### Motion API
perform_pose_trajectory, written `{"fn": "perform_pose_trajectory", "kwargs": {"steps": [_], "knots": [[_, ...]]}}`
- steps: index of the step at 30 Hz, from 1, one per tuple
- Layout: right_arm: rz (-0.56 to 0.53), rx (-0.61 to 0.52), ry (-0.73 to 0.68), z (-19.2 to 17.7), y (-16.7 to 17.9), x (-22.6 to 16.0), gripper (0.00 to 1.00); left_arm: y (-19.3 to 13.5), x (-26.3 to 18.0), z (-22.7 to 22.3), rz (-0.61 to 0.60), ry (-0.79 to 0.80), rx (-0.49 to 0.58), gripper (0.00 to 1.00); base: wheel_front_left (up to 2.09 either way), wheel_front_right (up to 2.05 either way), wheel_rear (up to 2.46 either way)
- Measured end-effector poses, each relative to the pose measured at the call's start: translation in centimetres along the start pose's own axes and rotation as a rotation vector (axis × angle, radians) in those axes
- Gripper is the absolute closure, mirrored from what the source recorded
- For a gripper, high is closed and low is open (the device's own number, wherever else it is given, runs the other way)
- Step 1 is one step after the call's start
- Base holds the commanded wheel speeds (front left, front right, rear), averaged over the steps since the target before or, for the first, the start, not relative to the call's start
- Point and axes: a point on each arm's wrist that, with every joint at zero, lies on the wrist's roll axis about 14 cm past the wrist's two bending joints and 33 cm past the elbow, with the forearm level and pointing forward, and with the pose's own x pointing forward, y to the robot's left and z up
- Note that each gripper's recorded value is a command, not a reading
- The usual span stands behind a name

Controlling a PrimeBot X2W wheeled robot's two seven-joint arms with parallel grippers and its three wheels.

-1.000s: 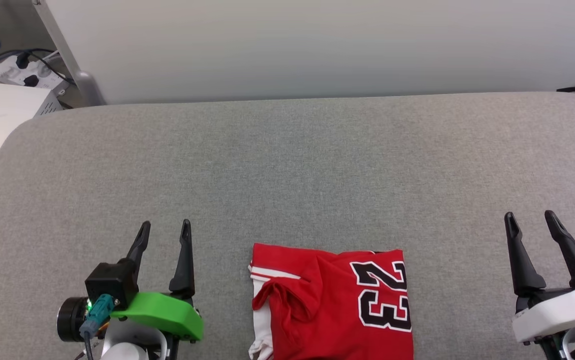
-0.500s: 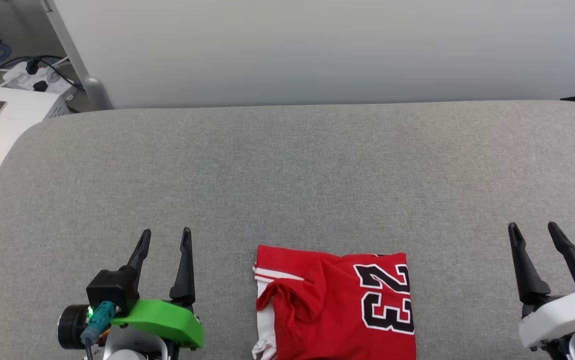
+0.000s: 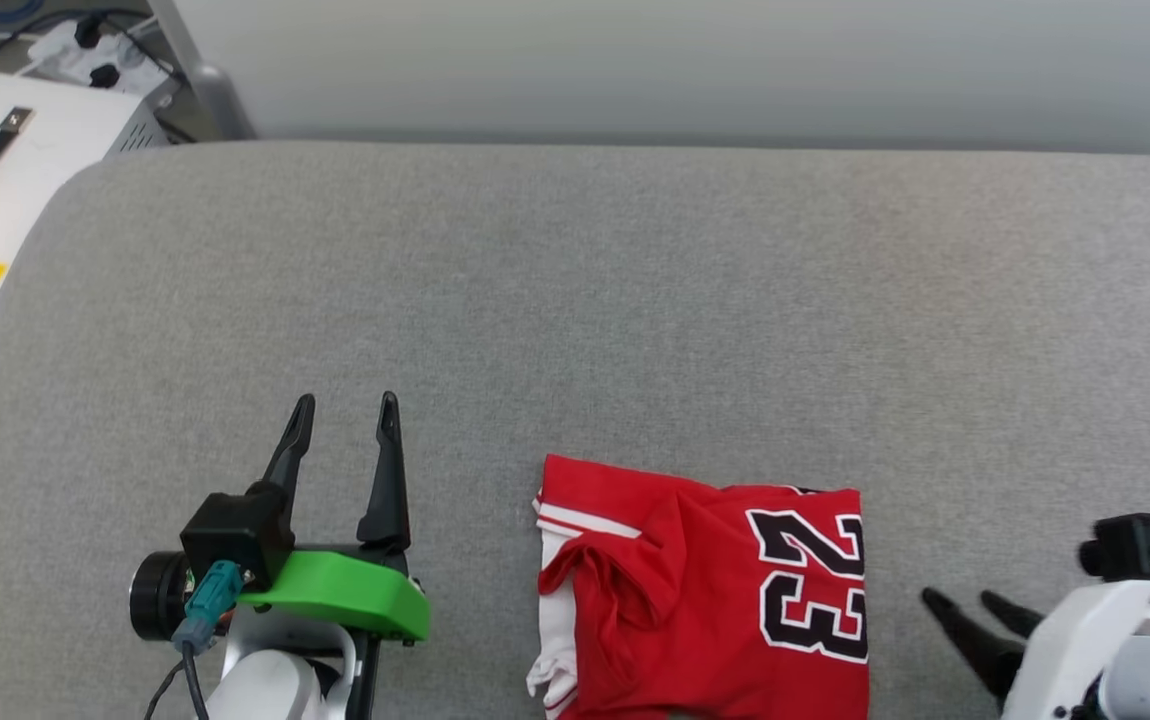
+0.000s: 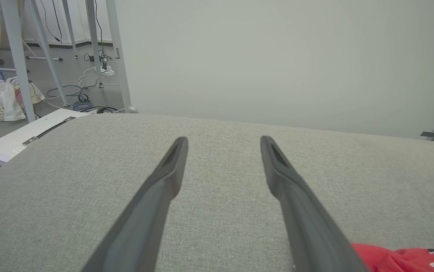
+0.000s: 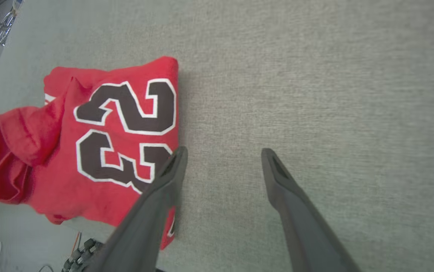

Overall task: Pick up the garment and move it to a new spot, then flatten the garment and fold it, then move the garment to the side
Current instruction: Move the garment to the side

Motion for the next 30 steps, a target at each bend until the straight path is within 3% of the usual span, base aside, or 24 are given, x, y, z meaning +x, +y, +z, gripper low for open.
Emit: {"fn": "perform_pose_trajectory", "kwargs": {"steps": [7, 15, 16, 18, 23, 30], "knots": [[0.165, 0.036, 0.2, -2.9, 4.1, 3.2, 0.0, 0.6, 0.8, -1.1, 0.024, 0.023, -0.001, 0.0, 0.0, 0.0, 0.0], [0.223, 0.075, 0.387, -6.2, 5.1, 5.5, 0.0, 1.2, 1.4, -2.3, 0.048, 0.048, -0.002, 0.0, 0.0, 0.0, 0.0], [0.229, 0.073, 0.394, -6.3, 5.1, 5.6, 0.62, 1.4, 1.5, -2.4, 0.053, 0.051, -0.001, 0.0, 0.0, 0.0, 0.0], [0.232, 0.07, 0.402, -6.4, 5.2, 5.8, 1.0, 1.7, 1.5, -2.6, 0.059, 0.054, 0.005, 0.0, 0.0, 0.0, 0.0], [0.249, 0.052, 0.365, -5.6, 5.8, 5.8, 1.0, 1.4, 1.6, -2.6, 0.047, 0.051, 0.005, 0.0, 0.0, 0.0, 0.0], [0.236, -0.088, 0.204, -0.5, 5.3, 4.3, 1.0, 0.2, 2.3, -2.0, 0.007, 0.028, 0.008, 0.0, 0.0, 0.0, 0.0]]}}
